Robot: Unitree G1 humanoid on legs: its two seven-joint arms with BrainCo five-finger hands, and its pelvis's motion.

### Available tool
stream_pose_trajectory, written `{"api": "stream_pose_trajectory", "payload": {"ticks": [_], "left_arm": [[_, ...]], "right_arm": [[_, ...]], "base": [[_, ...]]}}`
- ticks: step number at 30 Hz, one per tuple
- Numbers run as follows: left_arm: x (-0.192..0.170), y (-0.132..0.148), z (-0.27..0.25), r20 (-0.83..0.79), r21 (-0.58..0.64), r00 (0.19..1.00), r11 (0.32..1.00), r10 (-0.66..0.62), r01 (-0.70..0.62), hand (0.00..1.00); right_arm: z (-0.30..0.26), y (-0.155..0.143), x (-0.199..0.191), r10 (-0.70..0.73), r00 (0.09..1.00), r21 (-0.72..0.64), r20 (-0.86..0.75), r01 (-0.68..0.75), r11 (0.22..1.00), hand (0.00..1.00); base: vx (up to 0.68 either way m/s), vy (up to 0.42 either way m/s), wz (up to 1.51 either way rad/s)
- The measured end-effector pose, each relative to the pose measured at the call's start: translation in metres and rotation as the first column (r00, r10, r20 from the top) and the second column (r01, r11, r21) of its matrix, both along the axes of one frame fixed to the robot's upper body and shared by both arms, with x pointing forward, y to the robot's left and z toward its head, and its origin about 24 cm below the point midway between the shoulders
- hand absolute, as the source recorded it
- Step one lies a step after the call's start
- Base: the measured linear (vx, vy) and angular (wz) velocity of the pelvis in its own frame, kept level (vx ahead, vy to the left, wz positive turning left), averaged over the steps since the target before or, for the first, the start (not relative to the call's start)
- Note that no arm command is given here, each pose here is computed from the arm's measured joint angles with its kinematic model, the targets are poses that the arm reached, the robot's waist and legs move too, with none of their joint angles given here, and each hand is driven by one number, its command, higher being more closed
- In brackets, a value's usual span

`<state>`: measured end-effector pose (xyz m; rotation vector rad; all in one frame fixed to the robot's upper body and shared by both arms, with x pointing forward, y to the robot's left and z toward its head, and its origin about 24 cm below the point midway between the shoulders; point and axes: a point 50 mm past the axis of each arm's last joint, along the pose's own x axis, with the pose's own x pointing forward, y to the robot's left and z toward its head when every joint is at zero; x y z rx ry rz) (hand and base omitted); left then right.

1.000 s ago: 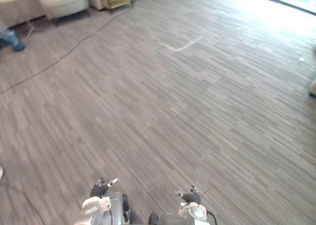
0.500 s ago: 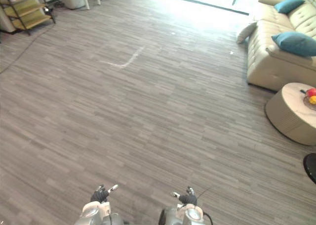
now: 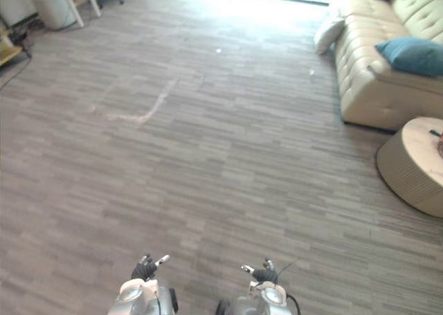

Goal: Pick up cushions and gather them together orderly.

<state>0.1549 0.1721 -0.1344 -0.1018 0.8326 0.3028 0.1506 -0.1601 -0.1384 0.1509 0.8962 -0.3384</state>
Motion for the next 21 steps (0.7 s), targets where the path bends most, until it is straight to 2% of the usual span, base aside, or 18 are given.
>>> {"api": "stream_pose_trajectory", "payload": {"ticks": [4, 6, 10, 12, 16, 21], "left_arm": [[0.0, 0.008, 0.003, 0.036, -0.001, 0.998, 0.998, 0.06, -0.06, 0.0], [-0.001, 0.02, 0.004, 0.028, 0.033, 0.998, 0.998, 0.061, -0.062, 0.0], [-0.004, 0.027, 0.001, -0.003, 0.059, 0.998, 0.996, 0.064, -0.064, 0.0], [-0.011, 0.021, -0.005, -0.055, 0.047, 0.997, 0.998, 0.045, -0.043, 0.0], [-0.005, 0.001, -0.007, -0.061, 0.005, 0.998, 1.0, -0.003, 0.004, 0.0], [-0.02, -0.011, -0.015, -0.121, -0.022, 0.992, 0.999, -0.037, 0.034, 0.0]], "right_arm": [[-0.004, 0.003, -0.006, 0.01, 0.999, 0.003, -0.032, -0.01, 1.0, 0.0], [-0.006, 0.006, -0.009, 0.027, 0.999, 0.004, -0.045, -0.027, 1.0, 0.0], [-0.007, 0.001, -0.014, 0.018, 0.998, -0.009, -0.054, -0.018, 1.0, 0.0], [-0.008, -0.001, -0.019, 0.019, 0.998, -0.01, -0.059, -0.02, 1.0, 0.0], [0.001, -0.011, -0.011, -0.025, 1.0, -0.031, 0.015, 0.026, 0.999, 0.0], [0.003, -0.017, -0.007, -0.056, 0.998, -0.036, 0.031, 0.057, 0.998, 0.0]], "base": [[0.66, 0.289, -0.91], [0.72, 0.358, -0.63], [0.71, 0.375, -0.39], [0.63, 0.248, -0.07], [0.62, 0.125, 0.02], [0.64, -0.052, 0.42]]}}
